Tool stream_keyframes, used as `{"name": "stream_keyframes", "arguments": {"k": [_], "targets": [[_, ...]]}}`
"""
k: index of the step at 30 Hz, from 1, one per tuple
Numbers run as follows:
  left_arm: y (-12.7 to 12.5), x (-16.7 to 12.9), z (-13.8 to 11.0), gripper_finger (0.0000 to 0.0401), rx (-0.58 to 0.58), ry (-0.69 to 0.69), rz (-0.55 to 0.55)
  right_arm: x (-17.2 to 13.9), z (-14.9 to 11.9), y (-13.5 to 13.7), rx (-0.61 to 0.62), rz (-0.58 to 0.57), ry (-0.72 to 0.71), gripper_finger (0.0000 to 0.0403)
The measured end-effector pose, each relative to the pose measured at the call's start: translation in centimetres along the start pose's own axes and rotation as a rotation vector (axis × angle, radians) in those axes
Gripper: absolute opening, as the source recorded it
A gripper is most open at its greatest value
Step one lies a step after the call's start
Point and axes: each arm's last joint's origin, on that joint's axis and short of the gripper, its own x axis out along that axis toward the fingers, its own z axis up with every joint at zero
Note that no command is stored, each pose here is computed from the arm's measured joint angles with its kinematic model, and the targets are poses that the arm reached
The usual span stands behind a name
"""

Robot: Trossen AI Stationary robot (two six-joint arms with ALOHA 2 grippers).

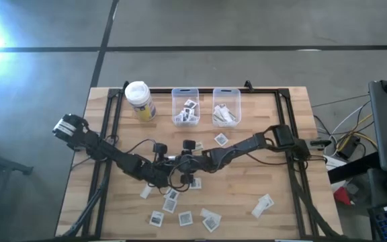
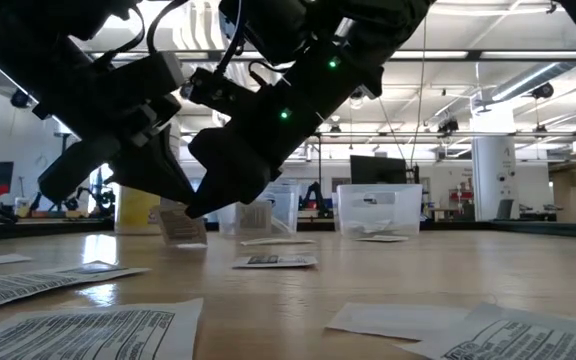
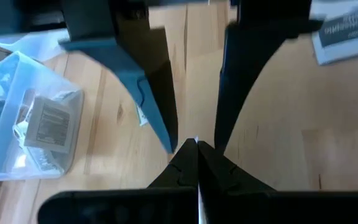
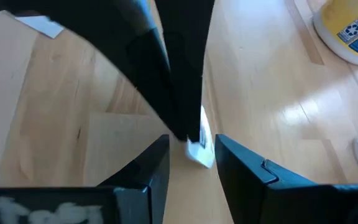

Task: Pick & Place First Aid Supplies
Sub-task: Put the towelette pack into the left transparent bin

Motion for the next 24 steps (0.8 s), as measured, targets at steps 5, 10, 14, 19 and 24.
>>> {"name": "stream_keyframes", "arguments": {"k": [5,10,14,19,24], "targets": [[0.0,0.0,0.2,0.0,-0.007,-0.008,0.001,0.1,0.0,-0.1,0.004,0.004,0.003,0.0109],[0.1,0.0,0.2,0.0,-0.005,-0.007,0.004,0.1,-0.1,-0.1,0.003,0.011,0.008,0.0071],[0.1,0.0,-0.4,0.0,0.04,0.051,0.01,0.1,-0.3,-0.1,0.018,0.01,0.029,0.0055],[0.5,-0.4,-1.1,0.0,0.044,0.139,0.022,0.0,-1.1,-0.1,0.027,0.006,0.119,0.0071],[0.9,-1.1,-0.9,0.0,-0.008,0.141,-0.043,-0.8,-1.2,-0.4,0.024,-0.003,0.21,0.0107]]}}
